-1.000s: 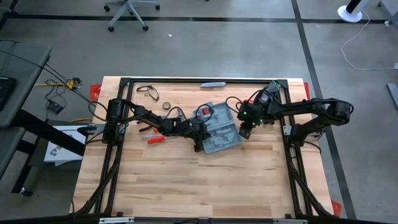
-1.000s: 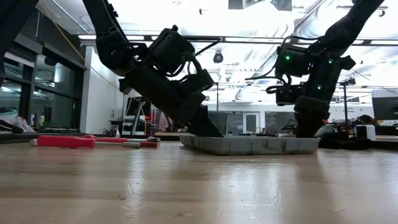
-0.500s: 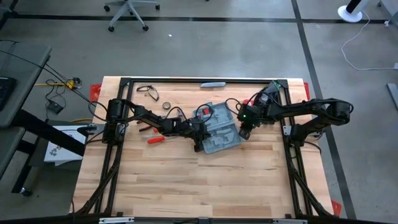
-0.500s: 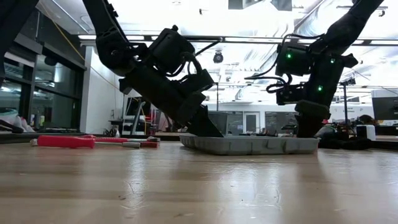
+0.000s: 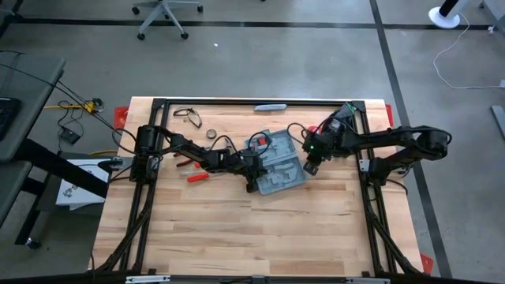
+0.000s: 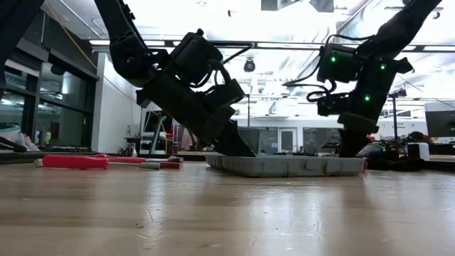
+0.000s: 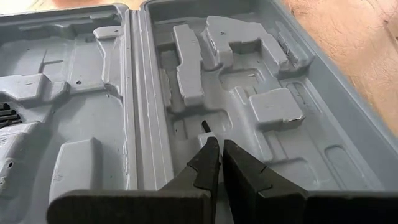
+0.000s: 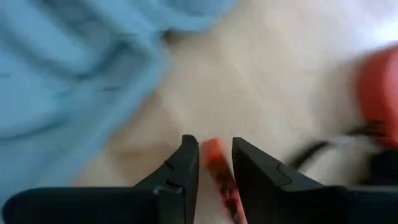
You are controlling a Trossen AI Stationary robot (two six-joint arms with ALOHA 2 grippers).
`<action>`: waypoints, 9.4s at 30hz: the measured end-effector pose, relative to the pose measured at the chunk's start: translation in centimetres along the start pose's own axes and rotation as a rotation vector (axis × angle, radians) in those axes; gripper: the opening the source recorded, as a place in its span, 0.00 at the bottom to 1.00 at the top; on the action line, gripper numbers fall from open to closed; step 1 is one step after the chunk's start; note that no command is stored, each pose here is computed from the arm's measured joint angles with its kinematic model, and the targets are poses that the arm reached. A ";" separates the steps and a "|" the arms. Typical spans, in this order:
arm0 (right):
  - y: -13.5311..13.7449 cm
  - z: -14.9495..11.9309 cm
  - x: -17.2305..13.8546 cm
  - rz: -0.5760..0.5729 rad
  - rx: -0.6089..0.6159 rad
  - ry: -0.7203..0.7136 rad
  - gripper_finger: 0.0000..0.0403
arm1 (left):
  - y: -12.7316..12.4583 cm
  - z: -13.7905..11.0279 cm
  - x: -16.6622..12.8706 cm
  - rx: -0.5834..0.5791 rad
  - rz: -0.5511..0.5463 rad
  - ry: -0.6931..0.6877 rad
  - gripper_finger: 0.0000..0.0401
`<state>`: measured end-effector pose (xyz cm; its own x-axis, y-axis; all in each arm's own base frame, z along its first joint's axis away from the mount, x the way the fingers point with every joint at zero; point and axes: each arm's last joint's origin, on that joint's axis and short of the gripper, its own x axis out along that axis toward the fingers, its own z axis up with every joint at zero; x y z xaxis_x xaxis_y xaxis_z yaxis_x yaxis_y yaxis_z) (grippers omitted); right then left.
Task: Prefit tool cases
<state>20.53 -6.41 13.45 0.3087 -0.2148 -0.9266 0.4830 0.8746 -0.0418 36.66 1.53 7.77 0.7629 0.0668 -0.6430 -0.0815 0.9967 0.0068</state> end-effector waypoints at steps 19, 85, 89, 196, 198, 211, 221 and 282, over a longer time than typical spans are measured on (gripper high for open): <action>-0.5 -0.6 0.1 -0.005 -0.001 0.052 0.22 | 0.0 0.0 0.0 0.002 0.000 0.000 0.04; 1.0 -7.5 -1.3 -0.097 0.481 -0.116 0.00 | 2.2 6.8 7.9 0.127 -0.011 -0.033 0.04; 2.4 -8.1 -1.6 -0.069 0.486 -0.133 0.00 | 3.7 6.6 7.4 0.106 0.012 -0.006 0.04; 3.7 -7.1 0.8 -0.153 0.564 -0.280 0.00 | 4.8 12.3 15.3 0.146 -0.012 0.052 0.04; 3.6 -7.2 0.9 -0.158 0.564 -0.280 0.00 | 4.6 12.2 15.3 0.156 -0.010 0.057 0.04; 3.7 -7.7 0.8 -0.180 0.579 -0.256 0.00 | 5.0 12.9 14.4 0.166 0.062 0.089 0.04; 3.7 -7.7 0.8 -0.182 0.577 -0.253 0.00 | 5.2 12.8 14.3 0.147 0.114 0.108 0.04; 3.8 -7.4 0.8 -0.161 0.564 -0.272 0.00 | 4.3 13.8 14.1 0.100 -0.051 0.016 0.02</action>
<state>16.53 0.00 9.79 0.3575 -0.4914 -0.7942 0.8742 0.4753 0.0994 55.91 7.35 9.29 0.7537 0.0155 -0.6570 0.0227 0.9985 0.0496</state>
